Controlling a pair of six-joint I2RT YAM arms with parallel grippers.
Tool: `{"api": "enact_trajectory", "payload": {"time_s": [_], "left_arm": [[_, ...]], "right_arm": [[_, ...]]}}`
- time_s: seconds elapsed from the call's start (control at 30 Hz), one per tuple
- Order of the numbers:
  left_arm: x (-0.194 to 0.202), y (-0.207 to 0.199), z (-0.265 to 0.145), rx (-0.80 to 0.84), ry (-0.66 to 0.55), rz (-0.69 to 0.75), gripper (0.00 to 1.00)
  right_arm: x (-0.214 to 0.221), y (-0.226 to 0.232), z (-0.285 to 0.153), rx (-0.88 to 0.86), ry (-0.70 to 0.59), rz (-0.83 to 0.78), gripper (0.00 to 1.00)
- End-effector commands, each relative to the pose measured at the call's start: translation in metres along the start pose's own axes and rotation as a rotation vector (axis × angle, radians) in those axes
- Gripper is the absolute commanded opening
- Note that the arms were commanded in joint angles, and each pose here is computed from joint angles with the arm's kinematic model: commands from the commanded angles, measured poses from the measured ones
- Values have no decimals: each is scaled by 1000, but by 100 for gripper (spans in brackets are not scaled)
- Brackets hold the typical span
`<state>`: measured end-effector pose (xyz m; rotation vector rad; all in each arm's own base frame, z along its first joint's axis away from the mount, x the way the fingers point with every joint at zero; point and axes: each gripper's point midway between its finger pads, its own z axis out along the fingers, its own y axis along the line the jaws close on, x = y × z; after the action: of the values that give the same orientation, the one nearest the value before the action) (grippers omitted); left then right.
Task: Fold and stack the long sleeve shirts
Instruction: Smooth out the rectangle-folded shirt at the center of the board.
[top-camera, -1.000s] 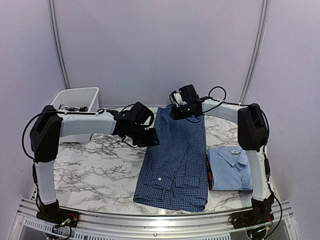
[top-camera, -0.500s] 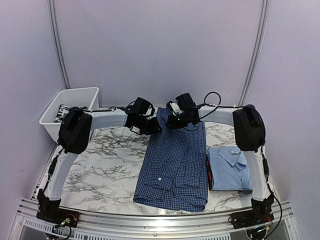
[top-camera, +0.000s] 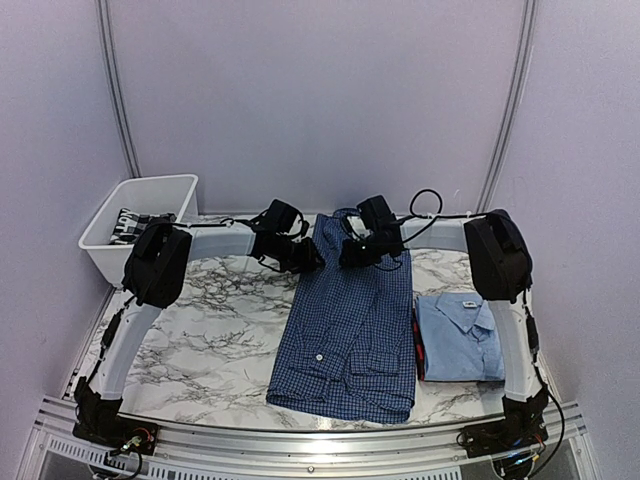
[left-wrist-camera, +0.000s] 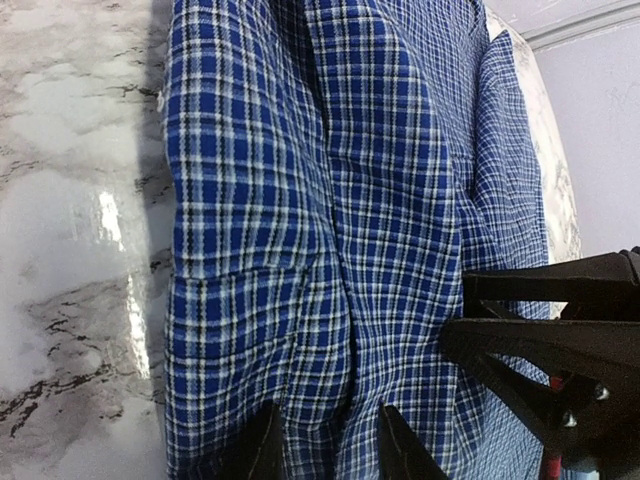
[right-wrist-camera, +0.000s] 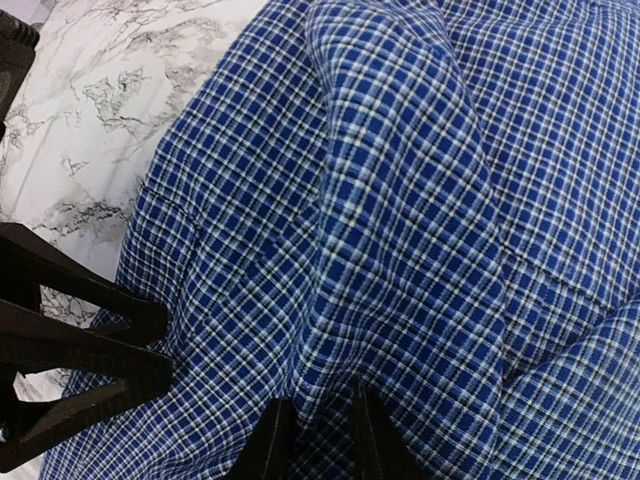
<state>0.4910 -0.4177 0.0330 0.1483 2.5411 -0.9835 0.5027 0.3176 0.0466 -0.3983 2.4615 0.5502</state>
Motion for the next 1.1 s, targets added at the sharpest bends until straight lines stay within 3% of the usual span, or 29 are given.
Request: {"api": "enact_trajectory", "payload": {"time_s": [0.0, 0.47, 0.73, 1.07], "left_arm": [[-9, -34, -23, 55, -18, 61, 35], [9, -33, -9, 40, 13, 68, 24], [6, -37, -19, 30, -3, 80, 1], [0, -52, -50, 16, -77, 104, 0]], "right_arm": [[-6, -8, -5, -1, -28, 18, 20], [-10, -10, -11, -8, -43, 27, 20], [-25, -3, -26, -22, -78, 13, 22], [-39, 2, -39, -24, -118, 7, 27]]}}
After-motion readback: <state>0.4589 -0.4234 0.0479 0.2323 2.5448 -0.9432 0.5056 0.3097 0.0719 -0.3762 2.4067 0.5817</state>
